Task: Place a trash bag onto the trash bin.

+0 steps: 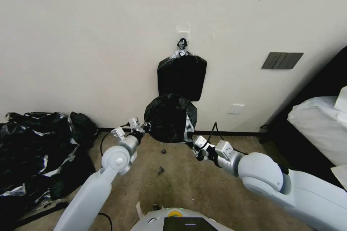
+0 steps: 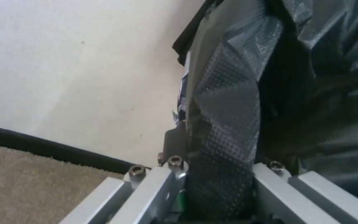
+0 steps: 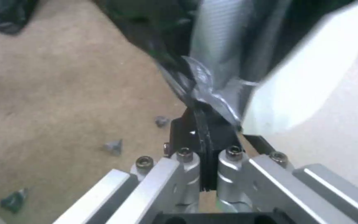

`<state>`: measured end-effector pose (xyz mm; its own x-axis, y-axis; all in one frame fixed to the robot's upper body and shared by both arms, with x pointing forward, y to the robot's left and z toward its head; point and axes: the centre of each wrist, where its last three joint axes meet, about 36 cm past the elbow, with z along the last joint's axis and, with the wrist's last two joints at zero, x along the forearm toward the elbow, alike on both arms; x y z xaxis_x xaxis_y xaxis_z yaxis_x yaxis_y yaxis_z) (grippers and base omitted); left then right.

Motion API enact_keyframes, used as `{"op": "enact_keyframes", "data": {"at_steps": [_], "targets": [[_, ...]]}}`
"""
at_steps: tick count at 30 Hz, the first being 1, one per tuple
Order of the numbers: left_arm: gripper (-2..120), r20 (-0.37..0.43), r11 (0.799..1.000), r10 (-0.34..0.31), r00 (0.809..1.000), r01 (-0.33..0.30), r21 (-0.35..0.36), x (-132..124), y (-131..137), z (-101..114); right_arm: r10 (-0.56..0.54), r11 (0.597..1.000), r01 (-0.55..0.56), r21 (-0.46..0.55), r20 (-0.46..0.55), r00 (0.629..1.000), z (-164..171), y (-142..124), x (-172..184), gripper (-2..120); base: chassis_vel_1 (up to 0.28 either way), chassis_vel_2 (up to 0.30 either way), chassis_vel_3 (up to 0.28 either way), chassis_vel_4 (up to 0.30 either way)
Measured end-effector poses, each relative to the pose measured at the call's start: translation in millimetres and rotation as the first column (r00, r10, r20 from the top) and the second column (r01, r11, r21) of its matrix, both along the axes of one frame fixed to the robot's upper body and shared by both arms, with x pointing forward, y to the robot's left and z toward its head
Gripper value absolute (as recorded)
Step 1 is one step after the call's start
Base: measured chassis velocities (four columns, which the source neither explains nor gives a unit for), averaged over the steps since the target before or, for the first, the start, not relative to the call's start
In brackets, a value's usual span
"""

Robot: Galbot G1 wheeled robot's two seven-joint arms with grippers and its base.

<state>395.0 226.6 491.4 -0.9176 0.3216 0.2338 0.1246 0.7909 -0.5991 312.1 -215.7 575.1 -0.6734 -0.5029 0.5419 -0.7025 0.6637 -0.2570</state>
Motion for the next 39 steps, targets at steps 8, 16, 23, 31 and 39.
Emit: {"op": "enact_keyframes", "data": {"at_steps": [8, 16, 23, 31, 39], "targets": [[0, -0.022, 0.999, 0.009, 1.0, -0.01, -0.037, -0.3, 6.8, 0.4, -0.097, 0.995, 0.097, 0.016, 0.009, 0.995, -2.2, 0.9, 1.5, 0, 0.0, 0.0, 0.0, 0.0], [0, -0.023, 0.999, 0.041, 0.999, -0.042, -0.024, 4.6, 13.0, 0.0, -0.242, 0.97, 0.24, 0.036, 0.029, 0.97, 2.4, 4.9, -11.5, 8, 0.0, 0.0, 0.0, 0.0], [0, 0.017, 0.995, 0.084, 0.996, -0.085, 0.046, 9.6, 6.6, -4.0, -0.479, 0.862, 0.474, 0.179, -0.017, 0.878, 28.0, 0.1, -2.0, 33, 0.0, 0.0, 0.0, 0.0], [0, 0.001, 0.997, 0.074, 0.997, -0.074, 0.026, 11.4, 4.3, -6.0, -0.398, 0.728, 0.504, 0.465, -0.311, 0.863, 48.1, -5.6, 5.1, 58, 0.0, 0.0, 0.0, 0.0], [0, -0.027, 0.998, 0.055, 0.998, -0.056, -0.023, 12.7, 6.2, -4.2, -0.214, 0.663, 0.446, 0.601, -0.419, 0.883, 42.1, -3.9, 4.0, 85, 0.0, 0.0, 0.0, 0.0]]}}
